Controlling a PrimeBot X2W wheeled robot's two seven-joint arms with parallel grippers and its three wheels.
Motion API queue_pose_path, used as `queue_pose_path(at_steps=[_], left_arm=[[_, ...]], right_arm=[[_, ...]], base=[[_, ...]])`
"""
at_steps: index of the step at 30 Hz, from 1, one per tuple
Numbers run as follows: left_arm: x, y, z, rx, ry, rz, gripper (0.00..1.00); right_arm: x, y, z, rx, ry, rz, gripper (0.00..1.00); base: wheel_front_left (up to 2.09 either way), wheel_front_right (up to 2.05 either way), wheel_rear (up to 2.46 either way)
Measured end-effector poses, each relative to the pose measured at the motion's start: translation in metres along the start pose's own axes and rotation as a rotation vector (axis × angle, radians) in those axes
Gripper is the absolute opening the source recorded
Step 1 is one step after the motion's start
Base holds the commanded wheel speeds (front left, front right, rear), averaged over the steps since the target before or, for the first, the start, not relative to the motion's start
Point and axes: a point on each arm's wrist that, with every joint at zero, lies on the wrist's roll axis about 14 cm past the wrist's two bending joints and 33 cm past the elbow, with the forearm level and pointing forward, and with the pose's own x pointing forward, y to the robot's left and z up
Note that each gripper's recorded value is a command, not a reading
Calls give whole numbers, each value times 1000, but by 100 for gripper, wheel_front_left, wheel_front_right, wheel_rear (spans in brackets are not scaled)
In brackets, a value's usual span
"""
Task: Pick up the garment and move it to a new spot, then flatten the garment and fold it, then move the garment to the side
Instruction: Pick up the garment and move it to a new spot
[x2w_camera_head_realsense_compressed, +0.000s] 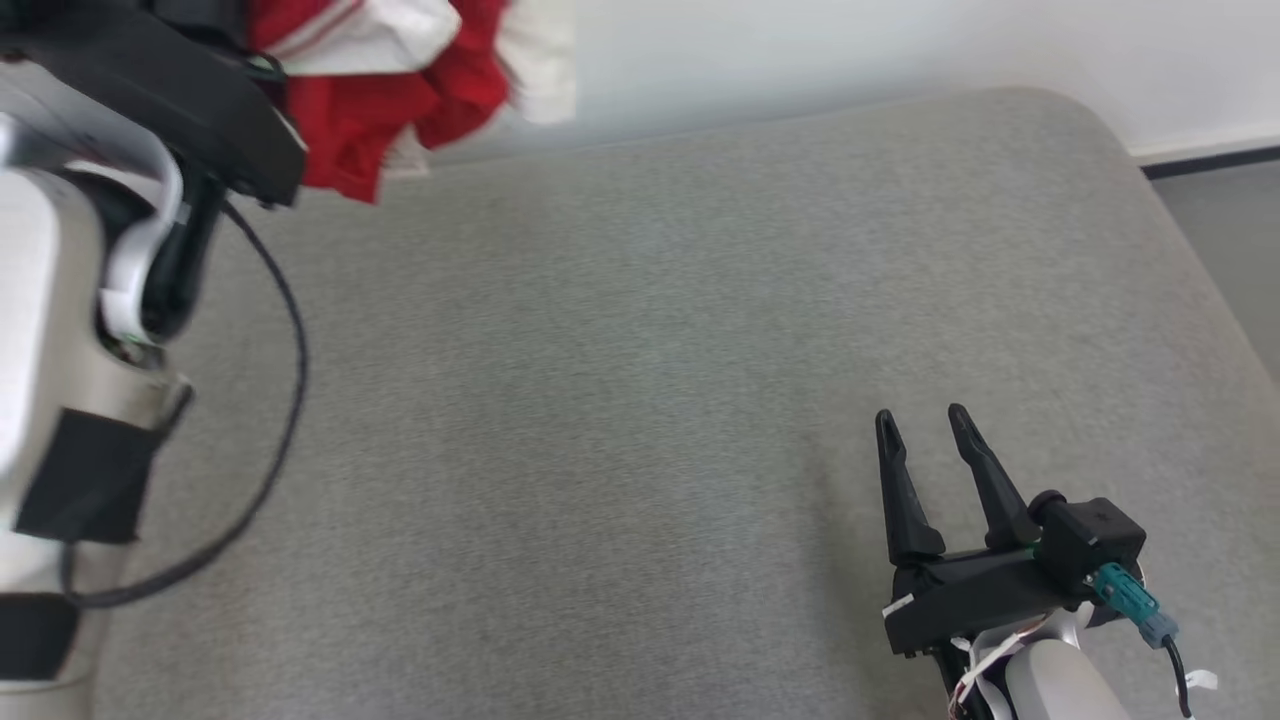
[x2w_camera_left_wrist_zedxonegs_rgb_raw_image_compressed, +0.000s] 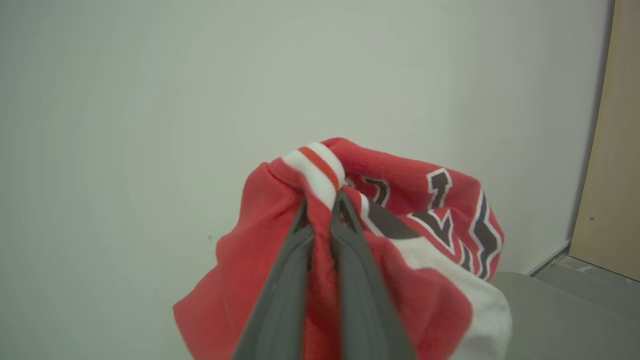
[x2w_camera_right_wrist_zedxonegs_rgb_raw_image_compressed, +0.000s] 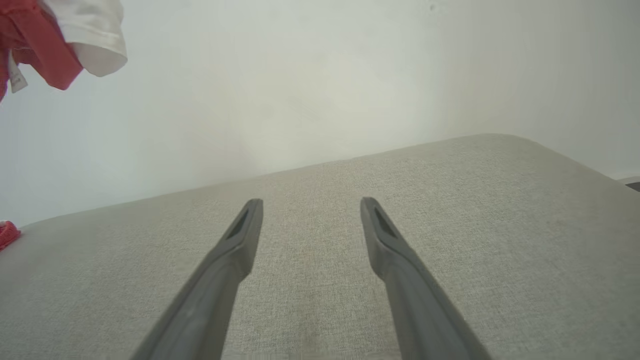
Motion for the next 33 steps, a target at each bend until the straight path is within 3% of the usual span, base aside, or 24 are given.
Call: queue_pose_path(at_steps=[4,11,16,21,22,23,24,33], left_arm=[[8,-40,-32,-109,29,-69,0],[-21,-107,-141,-315,234,-129,0],[-61,-136,-200,-382,397,-146,0],[-81,-155,-227,-378,487,-173,0],[-84,-157,-231,-371,502,-176,18],[-87,-158,-234,-350,510,-186,92],[-87,-157,-235,-333,502,-187,100],[-60,-148,-183,-294,332,-178,100]], right_arm=[[-10,-18,4,-3,-6,-54,100],[-18,-34,4,-13,-3,-103,100],[-14,-29,2,-13,3,-87,100],[-8,-22,3,-25,0,-61,100],[-8,-21,3,-26,2,-56,100],[-7,-19,3,-26,-1,-51,100],[-6,-18,4,-27,-3,-47,100],[-8,-12,5,-25,-6,-33,100]], base=[[0,0,0],[0,0,0],[0,0,0],[0,0,0],[0,0,0],[0,0,0],[0,0,0],[0,0,0]])
